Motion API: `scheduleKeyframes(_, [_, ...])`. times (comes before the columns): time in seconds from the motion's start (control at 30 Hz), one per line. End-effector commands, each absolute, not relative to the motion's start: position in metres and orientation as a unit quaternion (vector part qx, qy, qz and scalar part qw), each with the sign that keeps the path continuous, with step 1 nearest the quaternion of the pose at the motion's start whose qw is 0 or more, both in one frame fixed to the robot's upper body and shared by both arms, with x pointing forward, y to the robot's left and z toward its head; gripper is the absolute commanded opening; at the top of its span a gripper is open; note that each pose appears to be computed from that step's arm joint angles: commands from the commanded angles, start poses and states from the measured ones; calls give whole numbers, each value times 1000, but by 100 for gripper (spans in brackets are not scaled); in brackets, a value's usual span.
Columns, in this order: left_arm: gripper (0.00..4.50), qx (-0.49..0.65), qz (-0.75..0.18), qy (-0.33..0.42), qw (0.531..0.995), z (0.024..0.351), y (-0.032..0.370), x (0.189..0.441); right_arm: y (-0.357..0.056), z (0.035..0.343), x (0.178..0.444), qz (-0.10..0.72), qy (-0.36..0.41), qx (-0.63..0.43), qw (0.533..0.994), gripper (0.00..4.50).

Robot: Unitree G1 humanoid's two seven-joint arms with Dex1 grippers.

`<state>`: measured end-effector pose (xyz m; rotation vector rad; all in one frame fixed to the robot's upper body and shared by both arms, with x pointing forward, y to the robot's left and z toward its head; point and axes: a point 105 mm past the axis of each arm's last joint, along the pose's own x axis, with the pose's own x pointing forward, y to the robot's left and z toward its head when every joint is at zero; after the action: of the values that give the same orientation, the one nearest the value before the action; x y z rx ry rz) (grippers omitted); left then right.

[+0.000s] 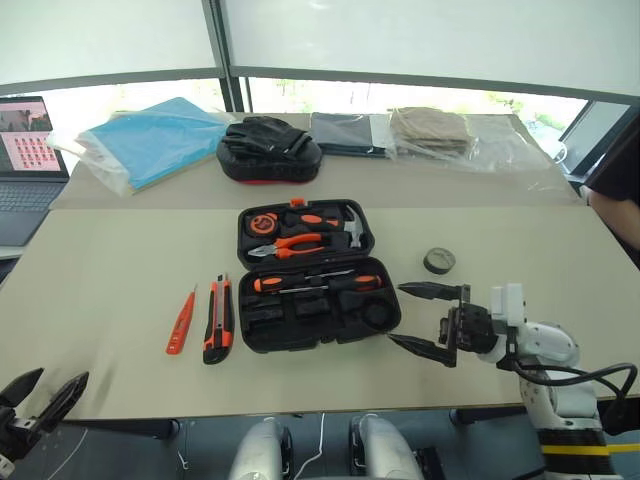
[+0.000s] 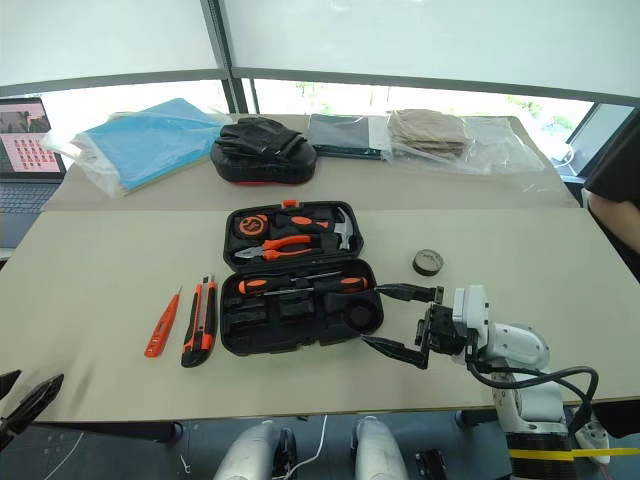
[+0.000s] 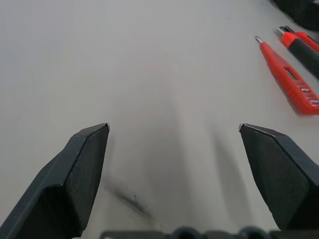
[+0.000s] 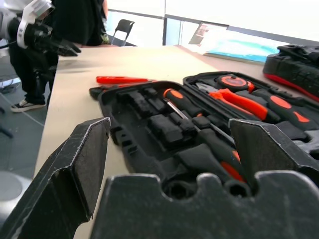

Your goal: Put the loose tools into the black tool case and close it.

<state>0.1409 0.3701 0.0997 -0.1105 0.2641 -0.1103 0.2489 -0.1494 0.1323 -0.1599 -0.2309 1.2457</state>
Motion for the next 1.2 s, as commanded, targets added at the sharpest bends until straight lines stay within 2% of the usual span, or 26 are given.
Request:
scheduleKeyframes(0.03, [450,-53,-97,133,985,130,344,161,-147,155,250,577,-157,-80,798,442])
scheduleKeyframes(0.1, [450,-55,-110,150,981,134,327,177,-138,164,250,588,-172,-78,786,442])
scheduleKeyframes(0.2, [450,-54,-99,190,975,128,314,188,-129,171,251,600,-185,-73,775,442])
scheduleKeyframes(0.33, [450,-51,-64,246,966,101,293,208,-111,178,247,632,-180,-46,752,442])
scheduleKeyframes(0.67, [450,-59,-95,263,958,80,261,228,-104,178,246,636,-175,-39,751,442])
scheduleKeyframes(0.83, [450,-43,-122,290,948,69,248,227,-103,181,248,628,-180,-35,756,442])
scheduleKeyframes(0.93, [383,-23,-125,303,945,64,246,229,-103,182,249,624,-182,-31,760,450])
scheduleKeyframes(1.03, [267,-21,-122,316,940,58,244,229,-101,183,249,621,-184,-27,761,450])
scheduleKeyframes(1.2, [100,-31,-104,311,944,56,252,230,-98,194,253,614,-196,-13,764,450])
